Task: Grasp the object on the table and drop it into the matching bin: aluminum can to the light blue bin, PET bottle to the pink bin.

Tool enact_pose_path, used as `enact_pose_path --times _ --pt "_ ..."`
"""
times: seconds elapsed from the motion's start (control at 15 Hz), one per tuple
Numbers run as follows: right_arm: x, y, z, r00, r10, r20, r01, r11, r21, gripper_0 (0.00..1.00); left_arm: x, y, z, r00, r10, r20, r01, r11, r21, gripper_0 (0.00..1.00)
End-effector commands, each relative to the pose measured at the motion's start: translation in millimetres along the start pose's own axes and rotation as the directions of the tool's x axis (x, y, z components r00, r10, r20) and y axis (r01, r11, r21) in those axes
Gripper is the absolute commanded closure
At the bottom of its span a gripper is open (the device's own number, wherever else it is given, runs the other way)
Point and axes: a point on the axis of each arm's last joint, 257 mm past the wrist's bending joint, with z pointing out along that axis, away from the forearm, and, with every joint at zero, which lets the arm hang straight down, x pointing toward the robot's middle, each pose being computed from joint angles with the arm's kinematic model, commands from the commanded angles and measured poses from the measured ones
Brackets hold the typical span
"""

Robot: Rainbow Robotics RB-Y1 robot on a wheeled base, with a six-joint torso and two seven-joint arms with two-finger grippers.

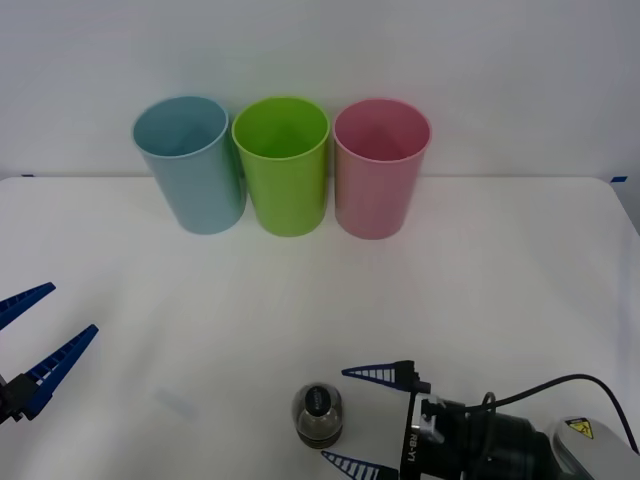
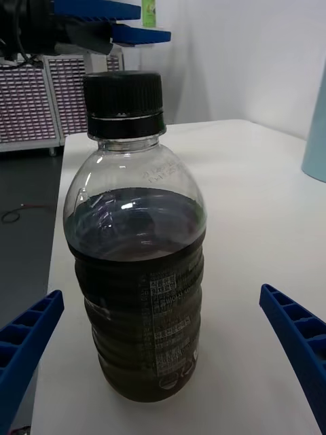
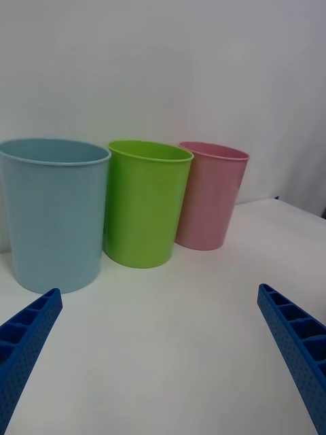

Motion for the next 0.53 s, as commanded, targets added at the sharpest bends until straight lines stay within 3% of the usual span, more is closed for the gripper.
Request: enact_pose_path --times 0.07,0.53 --pt "3.5 1.8 8.6 1.000 -0.006 -0.013 0.006 1.0000 0.006 0.00 0.0 0.0 0.0 1.0000 0.000 0.000 0.000 1.0000 0.000 0.00" --pt "2.7 6.8 28.3 1.000 -0.006 -0.012 0.006 0.9998 0.017 0.00 0.0 0.0 0.0 1.0000 0.000 0.000 0.000 1.0000 0.000 0.00"
